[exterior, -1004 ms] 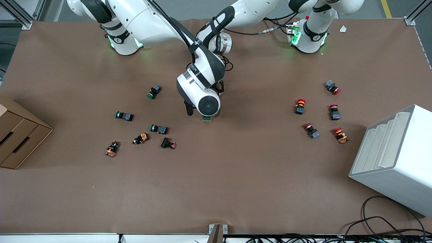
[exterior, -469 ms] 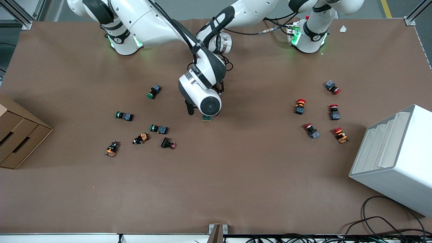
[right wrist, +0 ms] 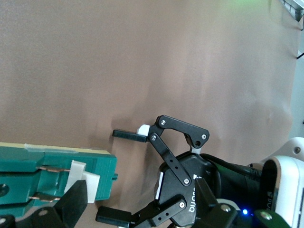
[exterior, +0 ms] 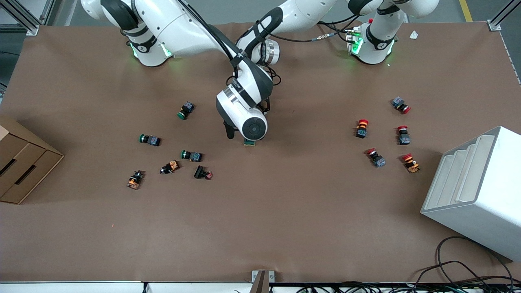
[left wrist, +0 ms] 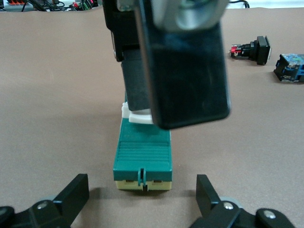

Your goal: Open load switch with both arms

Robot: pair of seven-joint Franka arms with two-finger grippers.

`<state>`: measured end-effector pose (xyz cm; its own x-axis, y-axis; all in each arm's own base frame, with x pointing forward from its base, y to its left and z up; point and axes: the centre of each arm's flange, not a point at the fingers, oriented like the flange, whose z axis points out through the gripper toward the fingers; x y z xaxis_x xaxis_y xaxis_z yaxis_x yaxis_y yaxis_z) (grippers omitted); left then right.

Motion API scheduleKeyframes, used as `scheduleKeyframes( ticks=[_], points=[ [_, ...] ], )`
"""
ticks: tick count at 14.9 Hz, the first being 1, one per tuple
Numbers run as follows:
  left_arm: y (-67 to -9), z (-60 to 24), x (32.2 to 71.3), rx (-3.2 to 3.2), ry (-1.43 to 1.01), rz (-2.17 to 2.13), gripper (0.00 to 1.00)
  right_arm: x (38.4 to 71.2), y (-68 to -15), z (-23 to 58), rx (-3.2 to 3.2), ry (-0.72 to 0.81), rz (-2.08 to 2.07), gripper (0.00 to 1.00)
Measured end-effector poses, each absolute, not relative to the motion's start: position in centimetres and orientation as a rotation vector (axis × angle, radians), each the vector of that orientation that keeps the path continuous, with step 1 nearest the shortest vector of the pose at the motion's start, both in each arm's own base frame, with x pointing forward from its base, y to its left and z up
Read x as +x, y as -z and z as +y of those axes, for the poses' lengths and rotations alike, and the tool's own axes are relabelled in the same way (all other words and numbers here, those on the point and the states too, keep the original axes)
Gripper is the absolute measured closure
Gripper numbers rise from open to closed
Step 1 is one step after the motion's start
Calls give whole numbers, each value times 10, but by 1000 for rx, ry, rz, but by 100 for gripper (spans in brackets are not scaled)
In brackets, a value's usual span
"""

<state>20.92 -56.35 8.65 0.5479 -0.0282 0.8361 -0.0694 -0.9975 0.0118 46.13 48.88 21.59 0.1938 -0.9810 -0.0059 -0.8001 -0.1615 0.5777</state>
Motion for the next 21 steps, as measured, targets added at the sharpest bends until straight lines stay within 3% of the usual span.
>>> scheduleKeyframes(
  ticks=[6,14,21],
  points=[
    [-87,-564,209,2725,-1471,-86,1,479,-221,479,2123,536,-1604,0],
    [-94,-570,212,2790,-1422,-10,1,570,-261,395,2512,359,-1201,0],
    [-137,-579,229,2942,-1285,120,1,651,-358,239,2888,396,-665,0]
  ],
)
